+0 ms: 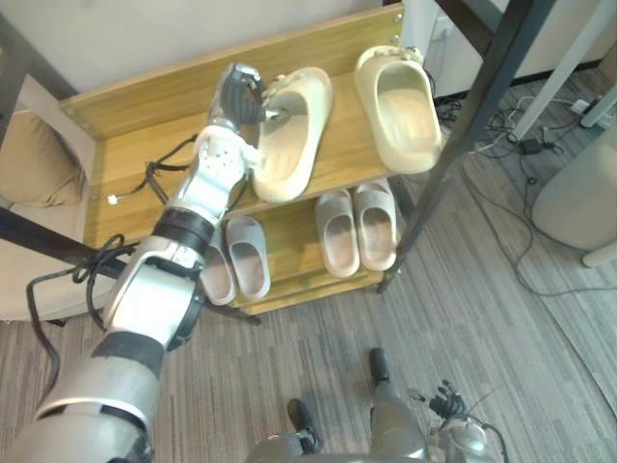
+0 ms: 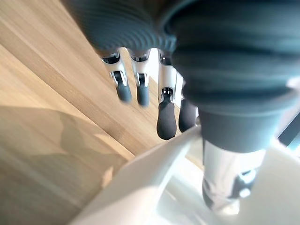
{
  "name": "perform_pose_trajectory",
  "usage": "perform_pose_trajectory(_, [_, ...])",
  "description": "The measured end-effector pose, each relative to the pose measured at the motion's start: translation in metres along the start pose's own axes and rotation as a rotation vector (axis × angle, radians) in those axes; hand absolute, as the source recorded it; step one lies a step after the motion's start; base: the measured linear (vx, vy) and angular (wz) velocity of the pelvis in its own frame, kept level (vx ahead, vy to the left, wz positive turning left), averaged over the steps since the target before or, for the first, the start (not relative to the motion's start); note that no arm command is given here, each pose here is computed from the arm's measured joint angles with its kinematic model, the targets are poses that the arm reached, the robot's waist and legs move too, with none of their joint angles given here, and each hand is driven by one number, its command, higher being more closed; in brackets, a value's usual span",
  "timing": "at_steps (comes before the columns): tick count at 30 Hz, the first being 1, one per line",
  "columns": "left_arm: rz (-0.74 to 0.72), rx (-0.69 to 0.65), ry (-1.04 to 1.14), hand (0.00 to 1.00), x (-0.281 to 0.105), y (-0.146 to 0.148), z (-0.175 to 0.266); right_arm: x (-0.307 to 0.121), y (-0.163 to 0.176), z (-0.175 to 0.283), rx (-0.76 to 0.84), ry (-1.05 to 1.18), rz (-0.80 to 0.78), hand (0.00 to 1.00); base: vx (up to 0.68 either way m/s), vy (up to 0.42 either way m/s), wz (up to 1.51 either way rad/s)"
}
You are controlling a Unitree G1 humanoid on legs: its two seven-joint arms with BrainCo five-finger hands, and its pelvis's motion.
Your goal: Organize the slippers on the shoe rack
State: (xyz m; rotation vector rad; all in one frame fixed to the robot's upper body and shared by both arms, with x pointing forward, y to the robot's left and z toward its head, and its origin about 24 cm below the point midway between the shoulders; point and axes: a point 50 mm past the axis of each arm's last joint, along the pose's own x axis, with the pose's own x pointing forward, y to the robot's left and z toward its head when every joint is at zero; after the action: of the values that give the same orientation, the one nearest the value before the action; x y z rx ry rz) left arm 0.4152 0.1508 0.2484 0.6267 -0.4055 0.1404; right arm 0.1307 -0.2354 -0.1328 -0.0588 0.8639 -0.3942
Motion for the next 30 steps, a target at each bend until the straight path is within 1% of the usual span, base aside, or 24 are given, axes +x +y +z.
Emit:
perform_pose_trajectory(8, [0.017,-0.064,0.009,0.00,-0.001,-0.002,0.000,0.000,0.000,-0.001,-0.006,0.005,0.001,0.00,0.00,-0.004,0.09])
perform_pose_trajectory(13, [0.039,-0.146,-0.050,0.00,-0.008,-0.002,0.009,0.000,0.001,-0.001,-0.013,0.006,0.006,0.00,0.00,-0.006,0.09])
perform_pose_trajectory(15, [0.045,-0.204,-0.077,0.00,-0.019,-0.004,0.007,0.000,0.001,-0.001,-0.014,0.006,0.006,0.00,0.01,-0.007,0.07])
perform_pose_trajectory(20, [0.030,-0.281,-0.088,0.00,-0.038,-0.011,0.000,0.000,0.001,-0.001,-0.019,0.007,0.006,0.00,0.01,-0.013,0.10])
perform_pose_trajectory(22, [0.025,-0.351,-0.076,0.00,-0.053,-0.014,-0.010,0.000,0.000,-0.001,-0.036,0.004,0.010,0.00,-0.01,-0.011,0.14])
perform_pose_trajectory(24, [0.021,-0.393,-0.071,0.00,-0.060,-0.016,-0.013,0.000,0.000,-0.001,-0.048,0.003,0.013,0.00,-0.01,-0.009,0.11])
perform_pose_trajectory(26, [0.017,-0.474,-0.044,0.00,-0.073,-0.021,-0.022,0.001,-0.003,0.000,-0.058,0.002,0.007,0.00,-0.03,-0.010,0.10])
perform_pose_trajectory(27, [0.015,-0.483,-0.040,0.00,-0.074,-0.021,-0.022,0.001,-0.003,0.000,-0.059,0.002,0.007,0.00,-0.03,-0.013,0.10])
perform_pose_trajectory(29, [-0.001,-0.563,-0.012,0.00,-0.085,-0.031,-0.026,0.001,-0.004,0.000,-0.068,0.005,0.008,0.00,-0.02,-0.017,0.17])
perform_pose_trajectory(30, [-0.003,-0.569,-0.008,0.00,-0.087,-0.032,-0.026,0.001,-0.004,0.000,-0.070,0.004,0.008,0.00,-0.01,-0.016,0.15])
